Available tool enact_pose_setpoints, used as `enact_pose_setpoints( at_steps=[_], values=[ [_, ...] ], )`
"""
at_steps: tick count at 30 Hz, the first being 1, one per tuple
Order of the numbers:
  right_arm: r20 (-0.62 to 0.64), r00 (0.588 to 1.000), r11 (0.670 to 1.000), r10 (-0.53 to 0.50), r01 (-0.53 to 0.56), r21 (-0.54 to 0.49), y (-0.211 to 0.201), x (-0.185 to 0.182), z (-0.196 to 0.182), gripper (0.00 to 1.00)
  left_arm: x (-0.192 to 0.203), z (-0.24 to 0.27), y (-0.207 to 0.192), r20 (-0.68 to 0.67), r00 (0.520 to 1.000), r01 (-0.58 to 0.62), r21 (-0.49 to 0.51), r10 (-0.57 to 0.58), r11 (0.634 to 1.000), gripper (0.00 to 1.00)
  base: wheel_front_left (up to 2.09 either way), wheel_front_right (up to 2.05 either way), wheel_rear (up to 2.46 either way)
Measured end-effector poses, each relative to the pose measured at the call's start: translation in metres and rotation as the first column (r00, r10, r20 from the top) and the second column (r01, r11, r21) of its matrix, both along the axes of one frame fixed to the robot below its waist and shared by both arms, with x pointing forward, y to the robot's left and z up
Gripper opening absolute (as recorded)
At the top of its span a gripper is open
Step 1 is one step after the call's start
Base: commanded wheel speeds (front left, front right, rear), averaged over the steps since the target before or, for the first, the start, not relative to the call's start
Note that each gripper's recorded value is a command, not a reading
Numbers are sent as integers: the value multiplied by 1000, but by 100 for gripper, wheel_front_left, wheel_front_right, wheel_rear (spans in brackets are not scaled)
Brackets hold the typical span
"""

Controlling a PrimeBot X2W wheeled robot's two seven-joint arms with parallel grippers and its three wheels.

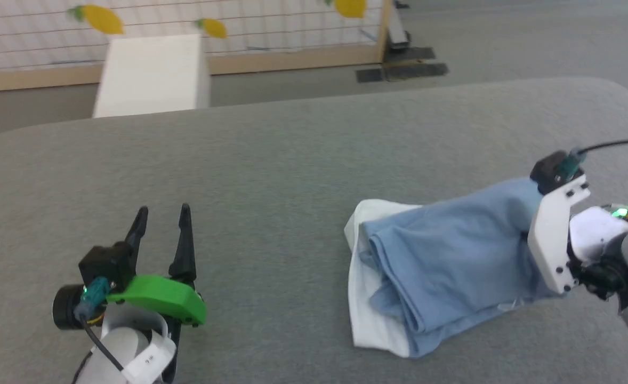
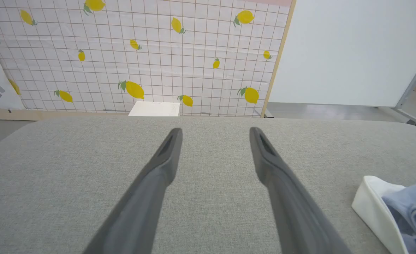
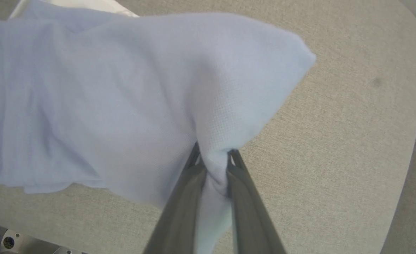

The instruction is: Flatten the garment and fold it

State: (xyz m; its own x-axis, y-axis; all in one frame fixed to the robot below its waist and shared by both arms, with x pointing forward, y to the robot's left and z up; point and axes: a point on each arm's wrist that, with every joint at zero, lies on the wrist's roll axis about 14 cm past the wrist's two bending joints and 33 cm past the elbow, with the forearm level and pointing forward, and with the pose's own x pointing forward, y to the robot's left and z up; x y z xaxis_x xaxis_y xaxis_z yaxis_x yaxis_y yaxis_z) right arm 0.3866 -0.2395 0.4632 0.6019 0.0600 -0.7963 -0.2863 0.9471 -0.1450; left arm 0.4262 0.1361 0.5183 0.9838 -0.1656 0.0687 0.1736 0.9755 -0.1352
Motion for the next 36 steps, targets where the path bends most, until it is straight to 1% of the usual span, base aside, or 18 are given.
enact_pose_setpoints(
  at_steps=[5, 7, 11, 14, 17, 20, 25, 28, 30, 31, 32, 33, 34, 36],
  values=[
    [32, 990, 990, -139, 139, -15, -49, -2, 8, 0, 26, 2, -38, 11, 994, 105, 6, -105, 994, 100, 0, 0, 0],
    [38, 981, 981, -193, 194, -27, -69, -4, 8, 0, 35, 0, -51, 9, 990, 141, 9, -141, 990, 100, 0, 0, 0],
    [52, 951, 950, -303, 306, -55, -111, -4, 7, 0, 55, -7, -73, -3, 980, 199, 8, -199, 980, 100, 0, 0, 0],
    [67, 920, 917, -385, 390, -86, -145, -5, 7, 0, 67, -15, -86, -17, 972, 233, 7, -233, 972, 100, 0, 0, 0],
    [77, 880, 872, -469, 475, -118, -181, -8, 6, 0, 80, -27, -92, -34, 967, 252, 26, -251, 967, 100, 0, 0, 0],
    [92, 834, 818, -544, 552, -163, -215, -9, 4, 0, 92, -41, -92, -56, 965, 258, 39, -256, 965, 100, 0, 0, 0],
    [136, 785, 756, -605, 620, -212, -248, 0, 0, 0, 107, -66, -82, -103, 965, 248, 61, -241, 967, 100, 0, 0, 0],
    [137, 754, 720, -642, 654, -231, -264, 4, -9, 0, 114, -81, -76, -129, 964, 241, 72, -231, 968, 100, 0, 0, 0],
    [132, 739, 701, -660, 670, -246, -270, 6, -18, 0, 118, -93, -72, -152, 963, 239, 86, -224, 967, 100, 0, 0, 0],
    [133, 737, 697, -663, 672, -252, -272, 8, -22, 0, 119, -98, -71, -160, 962, 238, 89, -222, 967, 100, 0, 0, 0],
    [130, 736, 694, -664, 671, -261, -272, 9, -28, 14, 120, -104, -69, -170, 960, 238, 91, -220, 967, 100, 0, 0, 0],
    [123, 735, 690, -667, 672, -267, -273, 11, -35, 86, 121, -110, -68, -184, 959, 238, 93, -218, 967, 100, 0, 0, 0],
    [117, 735, 689, -668, 670, -275, -272, 11, -40, 100, 121, -114, -68, -190, 958, 237, 92, -217, 967, 100, 0, 0, 0],
    [104, 735, 686, -671, 667, -290, -272, 11, -51, 100, 122, -121, -67, -197, 957, 234, 85, -214, 968, 100, 0, 0, 0]
  ],
)
